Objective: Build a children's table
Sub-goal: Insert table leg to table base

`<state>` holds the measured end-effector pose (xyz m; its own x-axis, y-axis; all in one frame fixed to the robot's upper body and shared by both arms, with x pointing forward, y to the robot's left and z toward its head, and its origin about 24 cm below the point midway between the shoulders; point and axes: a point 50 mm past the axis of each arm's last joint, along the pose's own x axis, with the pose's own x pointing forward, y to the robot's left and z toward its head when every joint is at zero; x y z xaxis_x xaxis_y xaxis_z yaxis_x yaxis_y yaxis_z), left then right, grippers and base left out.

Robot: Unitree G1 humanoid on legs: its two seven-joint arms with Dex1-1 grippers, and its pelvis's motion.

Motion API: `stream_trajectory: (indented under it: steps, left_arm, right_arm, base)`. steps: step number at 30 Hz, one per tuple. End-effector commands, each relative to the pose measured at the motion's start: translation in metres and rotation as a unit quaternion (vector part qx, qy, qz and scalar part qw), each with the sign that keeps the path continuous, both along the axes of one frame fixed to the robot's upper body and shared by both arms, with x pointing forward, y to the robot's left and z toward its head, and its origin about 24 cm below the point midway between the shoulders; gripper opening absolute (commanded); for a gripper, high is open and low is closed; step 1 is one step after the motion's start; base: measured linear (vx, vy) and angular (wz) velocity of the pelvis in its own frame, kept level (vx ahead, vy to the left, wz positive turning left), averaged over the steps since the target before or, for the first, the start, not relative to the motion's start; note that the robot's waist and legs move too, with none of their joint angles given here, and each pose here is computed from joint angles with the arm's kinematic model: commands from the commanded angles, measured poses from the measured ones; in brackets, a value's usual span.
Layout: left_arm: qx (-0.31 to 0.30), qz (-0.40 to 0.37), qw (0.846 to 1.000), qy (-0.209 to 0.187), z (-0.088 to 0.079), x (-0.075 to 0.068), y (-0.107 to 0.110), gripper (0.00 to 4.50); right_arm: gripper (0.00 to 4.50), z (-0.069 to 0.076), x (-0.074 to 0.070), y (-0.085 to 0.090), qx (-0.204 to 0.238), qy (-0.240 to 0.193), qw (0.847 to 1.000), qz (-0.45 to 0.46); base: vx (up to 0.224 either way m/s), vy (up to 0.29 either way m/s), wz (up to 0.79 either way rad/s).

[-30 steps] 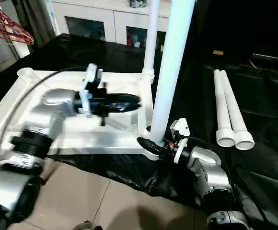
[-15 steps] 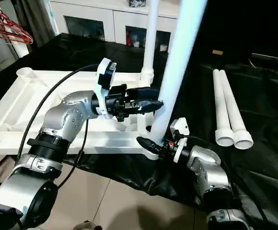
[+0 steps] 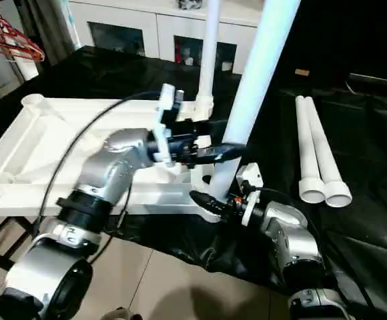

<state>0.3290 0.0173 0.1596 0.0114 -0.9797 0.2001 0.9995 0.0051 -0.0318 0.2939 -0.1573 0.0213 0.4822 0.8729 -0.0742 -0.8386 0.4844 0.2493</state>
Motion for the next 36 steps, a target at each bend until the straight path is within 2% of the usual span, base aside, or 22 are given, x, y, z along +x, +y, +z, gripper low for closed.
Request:
stream_trajectory:
  steps: [1,3,5,11,12,14,17,21,22,26,28,31,33,36]
  left_arm:
    - [-0.004,-0.010,1.000,-0.006,0.007,0.000,0.001,2.79]
    - [-0.001,-0.025,1.000,-0.002,0.005,-0.003,0.002,2.74]
    - [0.002,-0.030,1.000,-0.002,0.004,-0.004,0.002,2.43]
    - [0.021,-0.027,0.999,-0.003,-0.002,-0.005,0.000,1.97]
    - [0.027,-0.026,0.999,-0.004,-0.004,-0.005,-0.001,1.94]
    - [0.048,-0.020,0.999,-0.005,-0.008,-0.005,-0.002,1.88]
    - [0.055,-0.013,0.998,-0.005,-0.010,-0.005,-0.003,1.85]
    - [0.064,-0.009,0.998,-0.006,-0.010,-0.004,-0.004,1.85]
    - [0.067,-0.005,0.998,-0.008,-0.010,-0.003,-0.004,1.84]
    - [0.078,0.014,0.997,-0.011,-0.011,0.000,-0.003,1.84]
    - [0.085,0.023,0.996,-0.013,-0.012,0.002,-0.003,1.83]
    - [0.097,0.040,0.994,-0.007,-0.013,0.005,-0.002,1.81]
    - [0.101,0.042,0.994,-0.004,-0.014,0.006,-0.002,1.80]
    - [0.113,0.050,0.992,-0.001,-0.016,0.009,-0.001,1.79]
  right_arm:
    - [2.93,-0.012,-0.005,0.003,-0.018,0.031,0.999,0.013]
    - [2.93,-0.012,-0.005,0.002,-0.019,0.031,0.999,0.012]
    - [2.93,-0.012,-0.005,0.002,-0.019,0.030,0.999,0.012]
    - [2.93,-0.010,-0.003,0.002,-0.019,0.027,0.999,0.004]
    - [3.28,-0.010,-0.002,0.002,-0.019,0.029,0.999,0.000]
    - [3.63,-0.006,0.000,0.001,-0.010,0.030,0.999,-0.008]
    - [3.72,-0.003,0.000,0.000,-0.007,0.024,1.000,-0.004]
    - [4.10,0.003,0.001,-0.002,-0.017,0.002,1.000,-0.008]
    - [4.18,0.009,0.003,-0.005,-0.021,-0.017,1.000,-0.013]
    - [4.19,0.028,0.004,-0.013,-0.012,-0.045,0.999,-0.014]
    - [4.19,0.034,0.004,-0.016,-0.008,-0.051,0.999,-0.012]
    - [4.19,0.052,0.005,-0.027,0.000,-0.061,0.998,-0.009]
    - [4.19,0.057,0.005,-0.031,0.006,-0.062,0.998,-0.010]
    - [4.19,0.062,0.002,-0.034,-0.014,-0.061,0.998,0.009]
  base:
    - [0.000,0.000,0.00]
    - [0.000,0.000,0.00]
    - [0.000,0.000,0.00]
    - [0.000,0.000,0.00]
    - [0.000,0.000,0.00]
    - [0.000,0.000,0.00]
    - [0.000,0.000,0.00]
    - [0.000,0.000,0.00]
    - [0.000,0.000,0.00]
    - [0.000,0.000,0.00]
    - [0.000,0.000,0.00]
    - [0.000,0.000,0.00]
    - [0.000,0.000,0.00]
    - [0.000,0.000,0.00]
